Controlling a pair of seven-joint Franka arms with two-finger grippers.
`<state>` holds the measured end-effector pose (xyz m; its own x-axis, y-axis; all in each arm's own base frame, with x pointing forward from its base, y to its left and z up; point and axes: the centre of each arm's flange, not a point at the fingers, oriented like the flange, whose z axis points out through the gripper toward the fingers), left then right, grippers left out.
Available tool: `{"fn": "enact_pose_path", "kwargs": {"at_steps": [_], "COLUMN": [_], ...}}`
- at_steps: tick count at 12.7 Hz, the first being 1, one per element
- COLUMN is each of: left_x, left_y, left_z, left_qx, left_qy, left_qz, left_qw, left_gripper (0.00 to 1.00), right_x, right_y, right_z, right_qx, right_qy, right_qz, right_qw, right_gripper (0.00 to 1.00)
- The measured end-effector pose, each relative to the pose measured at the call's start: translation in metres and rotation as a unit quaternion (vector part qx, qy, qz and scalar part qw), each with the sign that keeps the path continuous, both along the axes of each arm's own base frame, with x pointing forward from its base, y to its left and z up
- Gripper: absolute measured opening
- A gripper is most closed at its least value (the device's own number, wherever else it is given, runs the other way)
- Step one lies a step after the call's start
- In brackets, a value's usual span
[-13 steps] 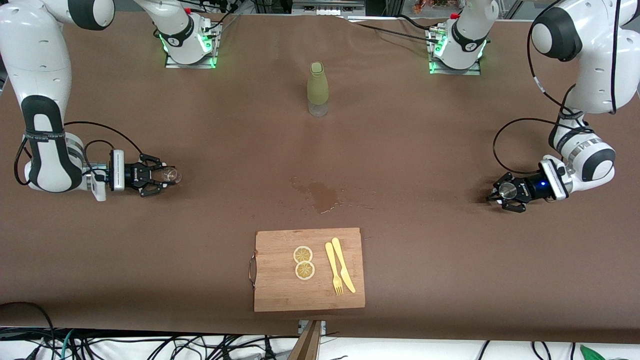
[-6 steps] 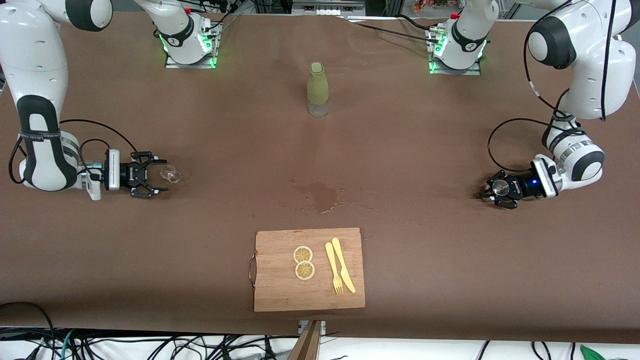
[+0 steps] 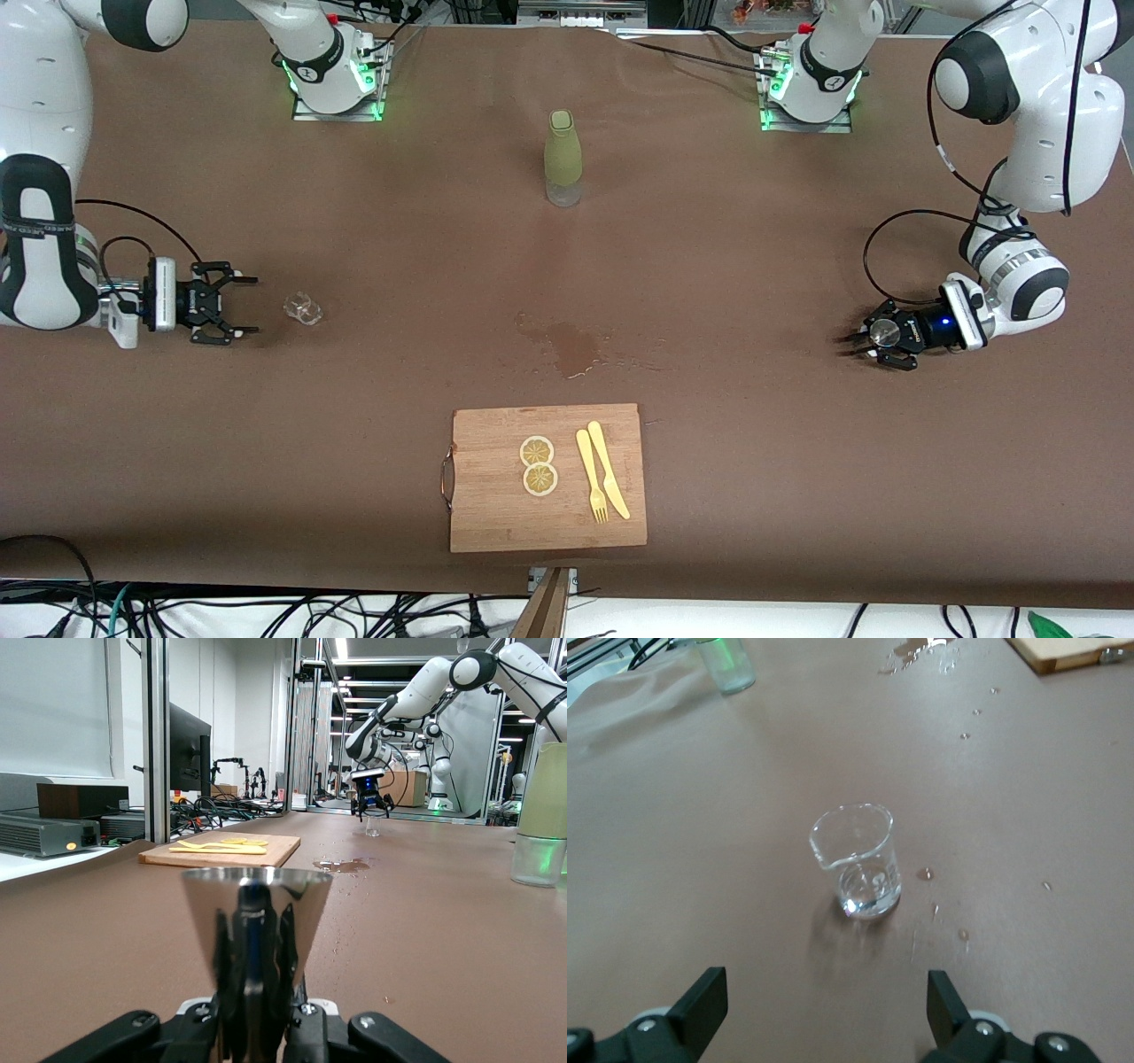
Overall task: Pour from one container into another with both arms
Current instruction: 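Set down the beaker with the right gripper while the left gripper sets down the jigger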
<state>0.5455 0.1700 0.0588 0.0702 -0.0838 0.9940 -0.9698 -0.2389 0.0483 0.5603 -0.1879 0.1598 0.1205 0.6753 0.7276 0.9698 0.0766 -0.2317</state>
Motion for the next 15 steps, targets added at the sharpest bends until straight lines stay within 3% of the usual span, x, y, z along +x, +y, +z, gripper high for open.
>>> {"fn": "enact_pose_path", "kwargs": {"at_steps": [2, 3, 6, 9, 12, 15], "left_x": [-0.002, -0.002, -0.003, 0.000, -0.003, -0.007], "left_y": [0.000, 0.001, 0.007, 0.016, 0.029, 0.052], "left_z": [-0.003, -0.003, -0.003, 0.005, 0.016, 0.040], "left_qx": [0.001, 0.002, 0.008, 0.017, 0.031, 0.058], "left_qy": [-0.001, -0.002, -0.009, -0.018, -0.011, 0.006], "left_qz": [0.000, 0.000, 0.002, 0.005, -0.005, -0.017], "left_qw": [1.000, 1.000, 1.000, 1.000, 0.999, 0.998], "left_gripper": [0.29, 0.34, 0.65, 0.99, 1.00, 1.00], "right_x": [0.005, 0.006, 0.009, 0.016, 0.024, 0.027], "right_y": [-0.005, -0.007, -0.006, 0.015, 0.061, 0.117], "right_z": [0.031, 0.048, 0.098, 0.153, 0.205, 0.250], "right_qx": [-0.035, -0.055, -0.126, -0.206, -0.275, -0.347], "right_qy": [0.021, 0.034, 0.080, 0.117, 0.138, 0.147], "right_qz": [-0.006, -0.012, -0.040, -0.072, -0.106, -0.149], "right_qw": [0.999, 0.998, 0.988, 0.969, 0.946, 0.914], "right_gripper": [1.00, 1.00, 1.00, 1.00, 1.00, 1.00]}}
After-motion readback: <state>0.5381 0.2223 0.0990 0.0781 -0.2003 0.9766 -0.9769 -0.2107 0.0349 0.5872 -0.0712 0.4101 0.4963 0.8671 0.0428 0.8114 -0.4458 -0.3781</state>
